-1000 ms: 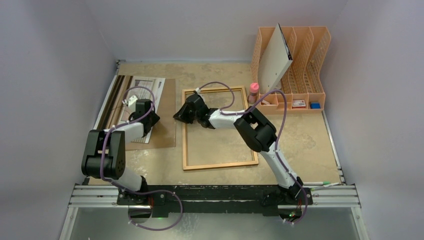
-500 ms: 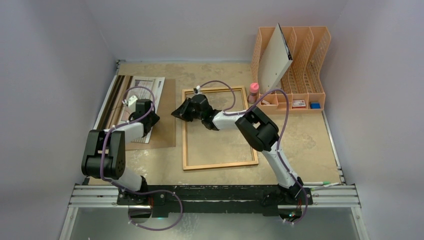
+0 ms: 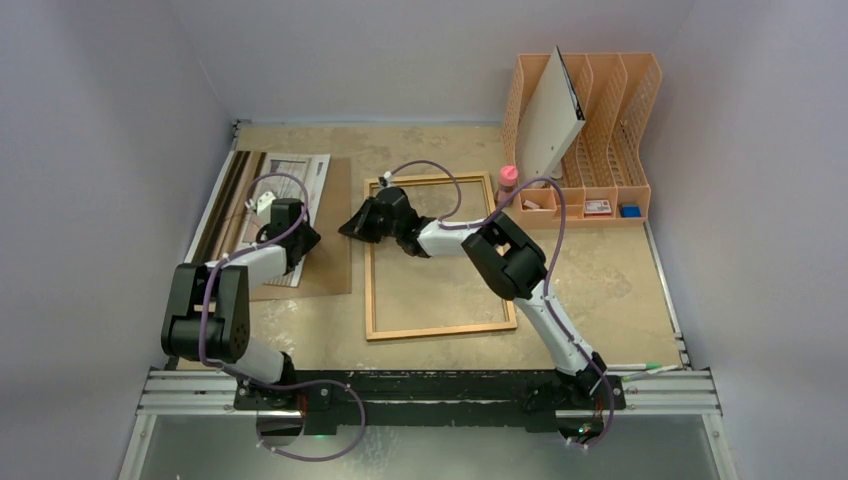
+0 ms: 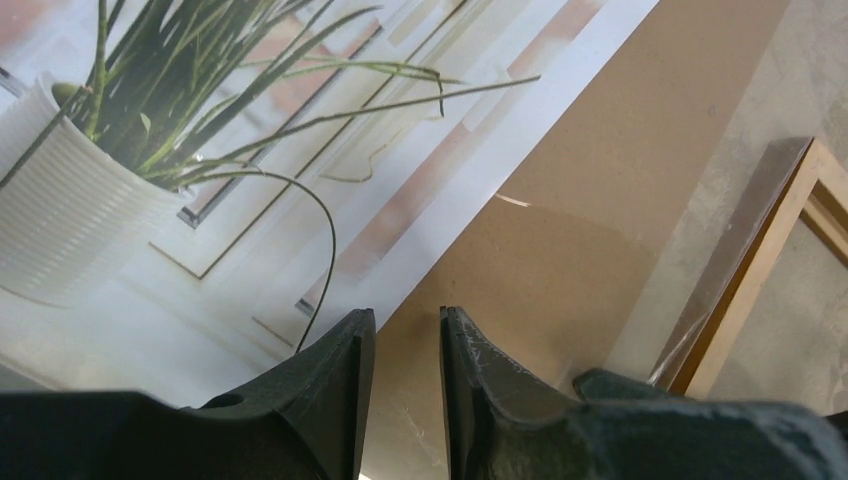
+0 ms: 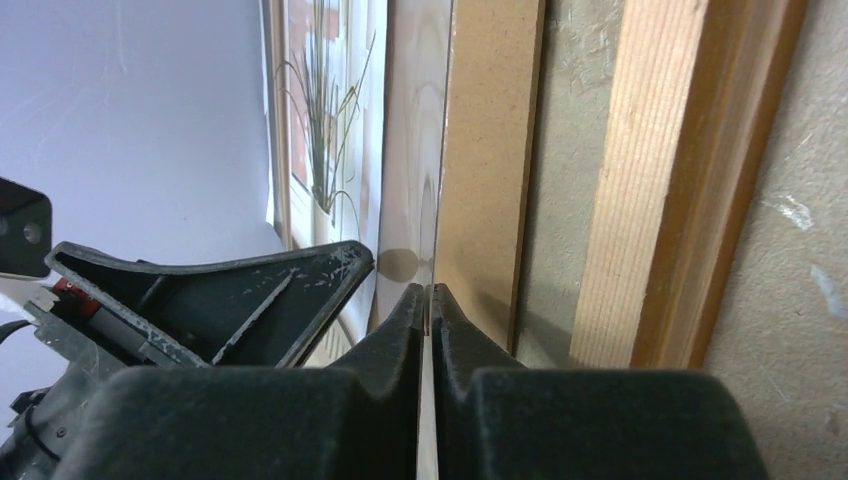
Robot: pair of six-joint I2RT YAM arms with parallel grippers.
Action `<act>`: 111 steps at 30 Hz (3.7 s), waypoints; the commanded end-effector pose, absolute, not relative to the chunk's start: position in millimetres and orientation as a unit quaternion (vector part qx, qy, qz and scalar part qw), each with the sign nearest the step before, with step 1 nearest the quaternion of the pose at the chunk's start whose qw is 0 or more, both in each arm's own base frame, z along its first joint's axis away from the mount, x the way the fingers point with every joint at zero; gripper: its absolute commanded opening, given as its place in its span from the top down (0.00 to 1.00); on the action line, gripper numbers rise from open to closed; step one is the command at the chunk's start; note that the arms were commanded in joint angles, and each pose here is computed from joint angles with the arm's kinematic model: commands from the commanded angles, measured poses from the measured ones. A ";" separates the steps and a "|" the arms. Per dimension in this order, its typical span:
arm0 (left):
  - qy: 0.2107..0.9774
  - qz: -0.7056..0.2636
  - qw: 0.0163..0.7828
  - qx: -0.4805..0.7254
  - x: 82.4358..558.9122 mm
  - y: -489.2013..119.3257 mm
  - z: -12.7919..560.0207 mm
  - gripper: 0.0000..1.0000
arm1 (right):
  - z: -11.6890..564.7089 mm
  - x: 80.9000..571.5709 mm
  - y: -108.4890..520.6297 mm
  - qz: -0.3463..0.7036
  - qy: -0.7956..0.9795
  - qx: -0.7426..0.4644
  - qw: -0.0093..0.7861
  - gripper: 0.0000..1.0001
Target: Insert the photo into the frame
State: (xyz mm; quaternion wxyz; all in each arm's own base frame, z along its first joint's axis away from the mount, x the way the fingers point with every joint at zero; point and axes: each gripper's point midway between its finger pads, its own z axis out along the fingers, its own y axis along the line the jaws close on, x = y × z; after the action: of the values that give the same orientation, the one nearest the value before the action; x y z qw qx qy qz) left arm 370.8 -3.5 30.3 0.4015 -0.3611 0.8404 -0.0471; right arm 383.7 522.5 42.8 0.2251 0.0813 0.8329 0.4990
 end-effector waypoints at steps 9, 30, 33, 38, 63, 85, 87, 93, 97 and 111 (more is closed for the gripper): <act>0.831 -0.093 0.433 -0.336 380.0 -15.7 123.1 0.50 | 134.6 386.4 514.5 0.500 0.818 0.038 0.284 1.00; 0.858 -0.194 0.408 -0.245 367.3 -60.5 162.3 0.31 | 190.2 373.5 323.8 0.373 0.868 0.018 0.326 1.00; 0.863 -0.210 0.394 -0.235 363.0 -67.6 155.0 0.30 | 183.4 365.8 297.8 0.366 0.876 -0.002 0.314 1.00; 0.869 -0.242 0.374 -0.215 356.4 -81.9 144.4 0.31 | 178.2 352.3 268.3 0.392 0.868 -0.016 0.304 1.00; 0.906 -0.260 0.279 -0.181 339.4 -125.8 66.3 0.34 | 144.8 337.3 187.7 0.384 0.872 -0.009 0.304 1.00; 0.918 -0.212 0.278 -0.189 342.0 -117.6 42.7 0.42 | 108.4 327.9 181.7 0.391 0.869 0.024 0.302 1.00; 0.918 -0.212 0.278 -0.189 342.0 -117.3 42.5 0.42 | 108.9 325.1 185.0 0.400 0.868 0.018 0.293 1.00; 0.917 -0.221 0.274 -0.188 341.2 -120.6 42.4 0.42 | 112.3 318.6 190.6 0.421 0.860 -0.002 0.289 0.67; 0.917 -0.227 0.270 -0.187 339.0 -123.0 40.7 0.43 | 123.0 312.5 201.7 0.465 0.834 -0.029 0.296 0.47; 0.916 -0.251 0.256 -0.182 336.0 -133.8 35.0 0.47 | 111.2 308.5 210.2 0.495 0.825 -0.041 0.271 0.74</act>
State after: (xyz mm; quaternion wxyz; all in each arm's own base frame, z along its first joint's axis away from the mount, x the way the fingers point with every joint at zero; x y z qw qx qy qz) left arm 335.5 -126.3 37.3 0.2595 -0.1826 0.9191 -0.2338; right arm 311.6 204.9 103.9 0.2681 -0.0202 0.8372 0.4762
